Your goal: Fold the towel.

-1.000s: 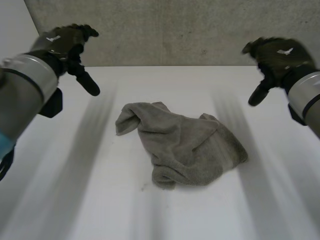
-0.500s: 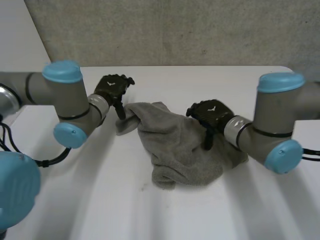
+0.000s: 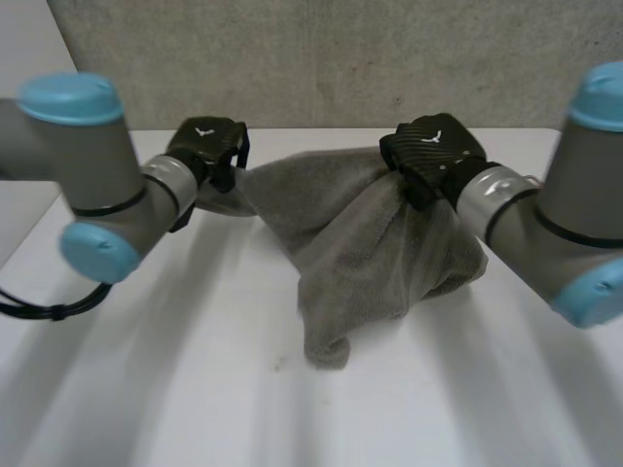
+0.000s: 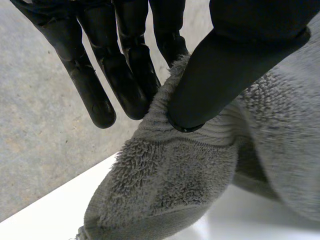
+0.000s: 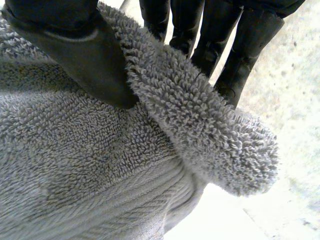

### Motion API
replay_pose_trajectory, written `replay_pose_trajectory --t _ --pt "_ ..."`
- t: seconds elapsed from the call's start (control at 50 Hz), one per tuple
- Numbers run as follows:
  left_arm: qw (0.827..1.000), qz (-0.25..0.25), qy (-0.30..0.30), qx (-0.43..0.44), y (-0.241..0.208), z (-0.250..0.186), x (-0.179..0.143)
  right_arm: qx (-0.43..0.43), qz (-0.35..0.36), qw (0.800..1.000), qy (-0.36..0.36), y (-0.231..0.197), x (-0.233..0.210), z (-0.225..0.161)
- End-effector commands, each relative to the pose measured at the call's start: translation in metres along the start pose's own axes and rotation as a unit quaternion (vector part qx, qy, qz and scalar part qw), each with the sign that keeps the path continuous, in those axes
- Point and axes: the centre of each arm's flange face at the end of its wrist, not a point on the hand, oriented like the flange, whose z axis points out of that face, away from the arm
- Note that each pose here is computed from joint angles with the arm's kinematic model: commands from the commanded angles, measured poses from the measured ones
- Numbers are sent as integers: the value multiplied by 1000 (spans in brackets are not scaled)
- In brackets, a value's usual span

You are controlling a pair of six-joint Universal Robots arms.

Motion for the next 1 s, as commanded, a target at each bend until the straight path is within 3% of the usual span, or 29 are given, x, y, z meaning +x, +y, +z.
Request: replay_pose_trajectory --t 0.02,0.04,0.08,0.1,0.12,0.14,0.18,0.22,0.24,0.26,0.28,0.3,0.34,0.36,0.4,0.52,0.74,0.84,0.96,1.0 --pt "999 -18 18 -40 -4 -86 18 -71 -89 989 -94 29 -32 -60" --pt "999 -18 18 -40 -4 -86 18 -72 -89 989 -95 29 -32 -60" --pt "996 -21 27 -83 19 -118 27 -139 -161 962 -174 56 -56 -96" --pt "996 -21 27 -83 19 -119 27 -139 -162 961 -174 56 -56 -96" --pt "994 -23 31 -105 31 -132 31 -173 -192 943 -210 68 -63 -111" --pt "991 -26 35 -125 41 -143 34 -173 -192 943 -210 68 -63 -111" --pt "989 -28 37 -142 51 -153 37 -216 -207 918 -259 79 -68 -131" --pt "987 -30 38 -154 57 -160 38 -219 -194 923 -249 78 -62 -130" --pt "986 -31 40 -162 62 -165 39 -207 -179 936 -220 72 -52 -123" --pt "985 -31 40 -162 62 -165 39 -207 -178 936 -220 72 -52 -123" --pt "985 -32 40 -166 64 -169 40 -184 -153 955 -174 59 -37 -114" --pt "985 -31 40 -167 65 -172 40 -184 -153 955 -173 59 -37 -114" --pt "985 -32 40 -167 64 -174 40 -132 -56 986 -81 36 -3 -94" --pt "985 -32 40 -167 64 -174 40 -132 -55 986 -81 36 -3 -94" --pt "986 -31 39 -159 60 -178 40 -100 53 993 -20 22 29 -81" --pt "990 -27 36 -135 49 -186 40 -107 160 981 -17 31 45 -54" --pt "994 -22 30 -100 31 -189 37 -233 157 953 -117 70 12 -23" --pt "995 -21 24 -90 26 -186 34 -293 158 928 -167 91 -10 -21" --pt "997 -19 17 -73 16 -180 29 -300 157 924 -178 91 -18 -22" --pt "998 -19 7 -59 7 -172 23 -286 152 931 -170 84 -13 -17"
